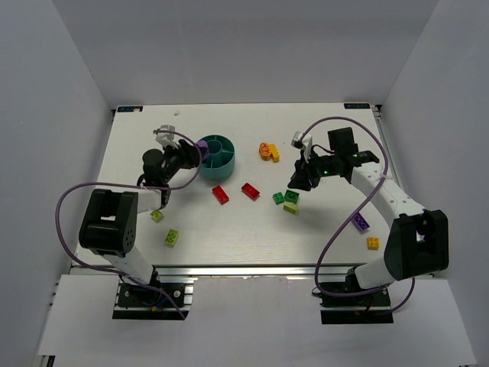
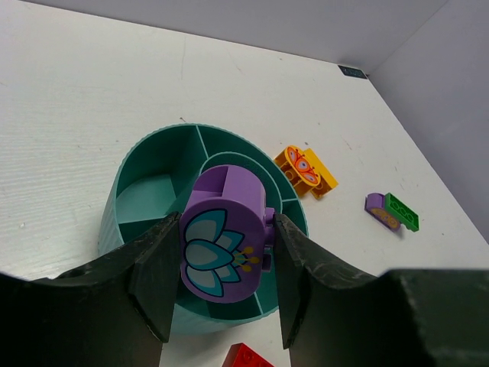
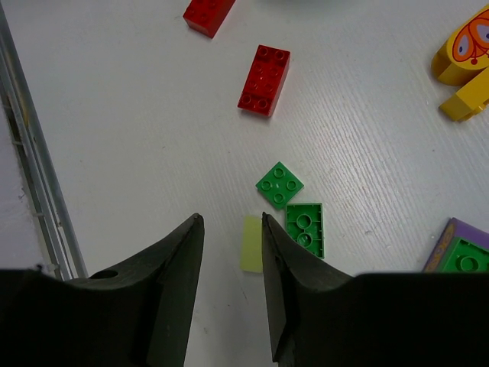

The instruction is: Sort the legos into containers by color

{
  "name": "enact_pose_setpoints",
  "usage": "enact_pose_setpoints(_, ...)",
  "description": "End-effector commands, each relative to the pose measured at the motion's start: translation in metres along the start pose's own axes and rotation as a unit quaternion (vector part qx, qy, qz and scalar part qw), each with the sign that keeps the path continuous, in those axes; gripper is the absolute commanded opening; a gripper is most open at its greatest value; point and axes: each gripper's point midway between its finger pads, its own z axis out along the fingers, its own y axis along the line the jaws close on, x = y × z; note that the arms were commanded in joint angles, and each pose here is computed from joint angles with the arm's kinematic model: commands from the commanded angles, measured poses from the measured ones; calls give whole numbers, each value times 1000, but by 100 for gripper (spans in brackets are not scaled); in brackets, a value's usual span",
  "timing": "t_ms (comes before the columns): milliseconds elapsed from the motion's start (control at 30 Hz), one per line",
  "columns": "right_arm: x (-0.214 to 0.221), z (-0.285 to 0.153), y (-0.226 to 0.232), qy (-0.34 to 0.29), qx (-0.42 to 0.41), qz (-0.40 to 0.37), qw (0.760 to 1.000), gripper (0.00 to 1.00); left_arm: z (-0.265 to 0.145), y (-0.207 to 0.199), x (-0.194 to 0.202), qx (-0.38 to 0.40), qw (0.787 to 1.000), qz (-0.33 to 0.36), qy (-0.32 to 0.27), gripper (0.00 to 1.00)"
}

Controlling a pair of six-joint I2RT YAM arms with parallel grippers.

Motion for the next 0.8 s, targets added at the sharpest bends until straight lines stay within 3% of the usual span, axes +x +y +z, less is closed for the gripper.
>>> enact_pose_setpoints(0, -18, -8, -4, -15, 7, -22, 1000, 43, 4, -11, -19, 26, 999, 9, -27, 36)
enact_pose_setpoints(67, -17, -8, -4, -14, 8, -21, 1000, 43, 4, -11, -18, 25, 999, 9, -27, 45)
enact_pose_setpoints(133, -16, -8, -5, -13, 9, -22, 1000, 44, 5, -9, -19, 22, 999, 8, -29, 61)
enact_pose_setpoints(267, -16, -8, -3, -13, 8, -22, 1000, 48, 2, -2, -17, 6, 1000, 14, -21, 71)
enact_pose_setpoints(567, -15, -10, -2, -13, 9, -25, 1000, 50, -9, -7, -52, -9, 998, 21, -61, 69)
enact_pose_setpoints(600, -15, -9, -2, -13, 10, -25, 1000, 51, -12, -9, -65, -15, 997, 25, -75, 68)
enact_pose_setpoints(667, -16, -10, -8, -12, 25, -12, 1000, 53, -15, -8, -75, -31, 997, 20, -67, 54)
enact_pose_setpoints(767, -23, -14, -33, -16, 82, 6, 996, 64, -26, 2, -91, -92, 994, -3, -50, 22)
